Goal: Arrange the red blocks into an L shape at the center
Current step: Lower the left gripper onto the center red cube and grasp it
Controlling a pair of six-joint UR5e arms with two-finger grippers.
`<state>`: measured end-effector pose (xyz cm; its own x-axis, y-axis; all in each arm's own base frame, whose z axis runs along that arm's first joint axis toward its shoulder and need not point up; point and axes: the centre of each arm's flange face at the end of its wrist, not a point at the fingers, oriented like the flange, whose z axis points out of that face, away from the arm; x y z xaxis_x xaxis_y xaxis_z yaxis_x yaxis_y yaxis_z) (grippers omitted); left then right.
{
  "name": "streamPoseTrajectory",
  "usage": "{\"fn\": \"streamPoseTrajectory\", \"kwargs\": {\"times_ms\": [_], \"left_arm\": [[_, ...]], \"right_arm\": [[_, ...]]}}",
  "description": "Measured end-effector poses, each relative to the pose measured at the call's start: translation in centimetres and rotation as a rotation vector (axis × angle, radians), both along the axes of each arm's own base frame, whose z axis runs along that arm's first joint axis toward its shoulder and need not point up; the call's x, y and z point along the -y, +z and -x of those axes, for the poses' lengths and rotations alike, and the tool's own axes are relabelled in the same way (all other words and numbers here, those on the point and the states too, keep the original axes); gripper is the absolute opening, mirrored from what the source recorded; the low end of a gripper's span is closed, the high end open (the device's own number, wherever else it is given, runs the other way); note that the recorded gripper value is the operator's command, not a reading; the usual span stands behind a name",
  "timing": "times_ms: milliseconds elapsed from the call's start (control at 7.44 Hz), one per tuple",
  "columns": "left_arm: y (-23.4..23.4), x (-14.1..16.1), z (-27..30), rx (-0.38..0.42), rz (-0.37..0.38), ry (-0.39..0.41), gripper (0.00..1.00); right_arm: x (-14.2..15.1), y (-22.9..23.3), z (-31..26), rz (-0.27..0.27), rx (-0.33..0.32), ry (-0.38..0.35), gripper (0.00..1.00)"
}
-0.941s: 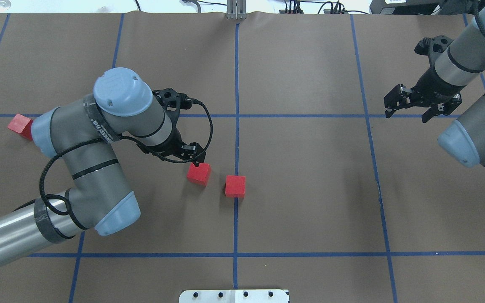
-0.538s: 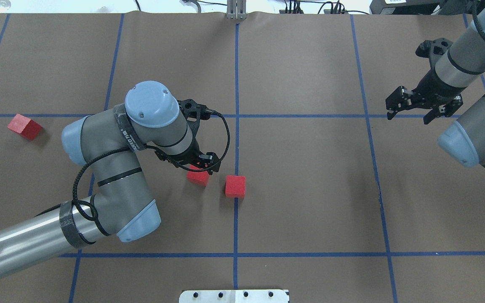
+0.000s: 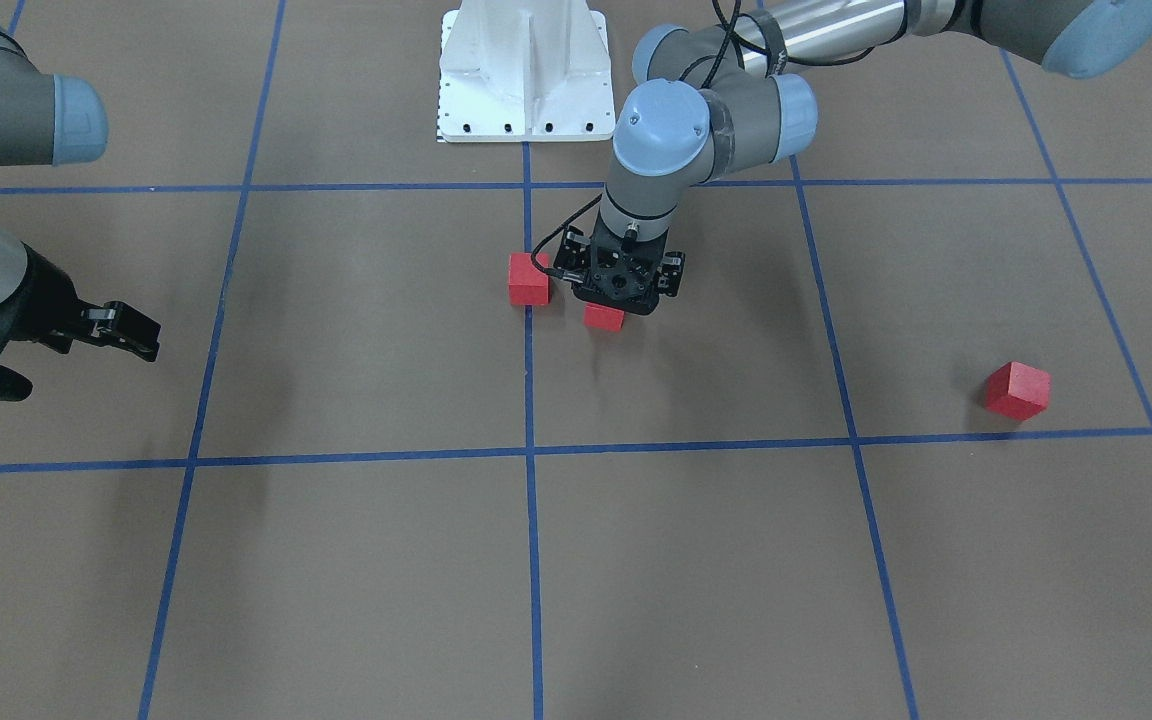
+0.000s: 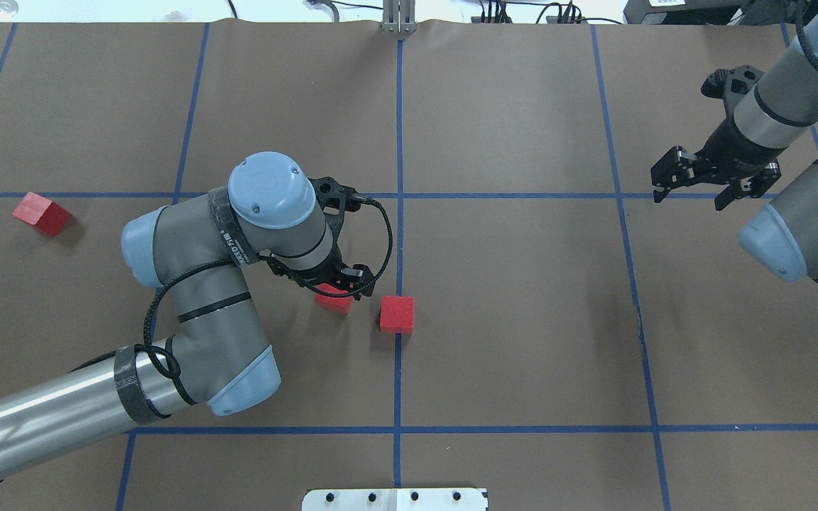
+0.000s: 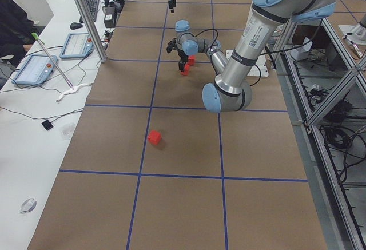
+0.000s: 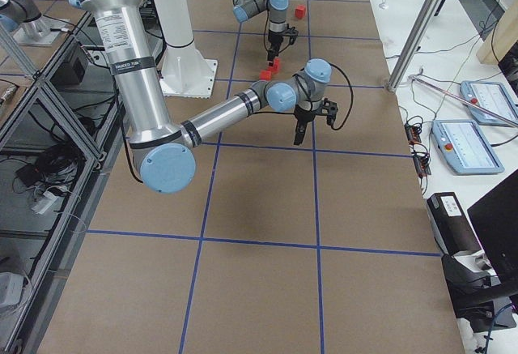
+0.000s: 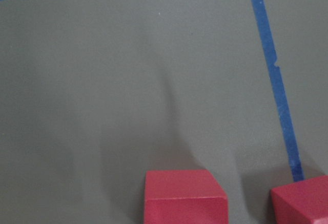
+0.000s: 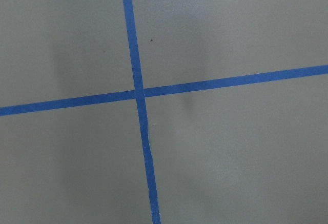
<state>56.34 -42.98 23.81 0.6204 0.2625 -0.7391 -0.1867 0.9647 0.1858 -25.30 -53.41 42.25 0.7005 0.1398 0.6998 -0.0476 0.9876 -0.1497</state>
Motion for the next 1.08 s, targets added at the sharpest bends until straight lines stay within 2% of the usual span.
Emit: {"fn": "streamPoseTrajectory", "kwargs": {"times_ms": [134, 538, 672, 1075], "left_arm": [[-0.1, 0.0, -0.5, 0.004, 0.002, 0.002, 0.96], [-0.1, 0.0, -1.3, 0.010, 0.006, 0.005, 0.42], [-0.1, -0.1, -1.3, 0.010, 0.006, 0.005, 0.00], [-0.7, 0.7, -0.3, 0.000, 0.004, -0.012, 0.00]], "right_arm": [[0.0, 0.0, 0.0, 0.000, 0.000, 0.000, 1.00], [0.0, 0.1, 0.1, 0.002, -0.001, 0.000, 1.00], [0.0, 0.1, 0.1, 0.003, -0.001, 0.000, 1.00], [0.1, 0.2, 0.1, 0.006, -0.003, 0.000, 1.00]]}}
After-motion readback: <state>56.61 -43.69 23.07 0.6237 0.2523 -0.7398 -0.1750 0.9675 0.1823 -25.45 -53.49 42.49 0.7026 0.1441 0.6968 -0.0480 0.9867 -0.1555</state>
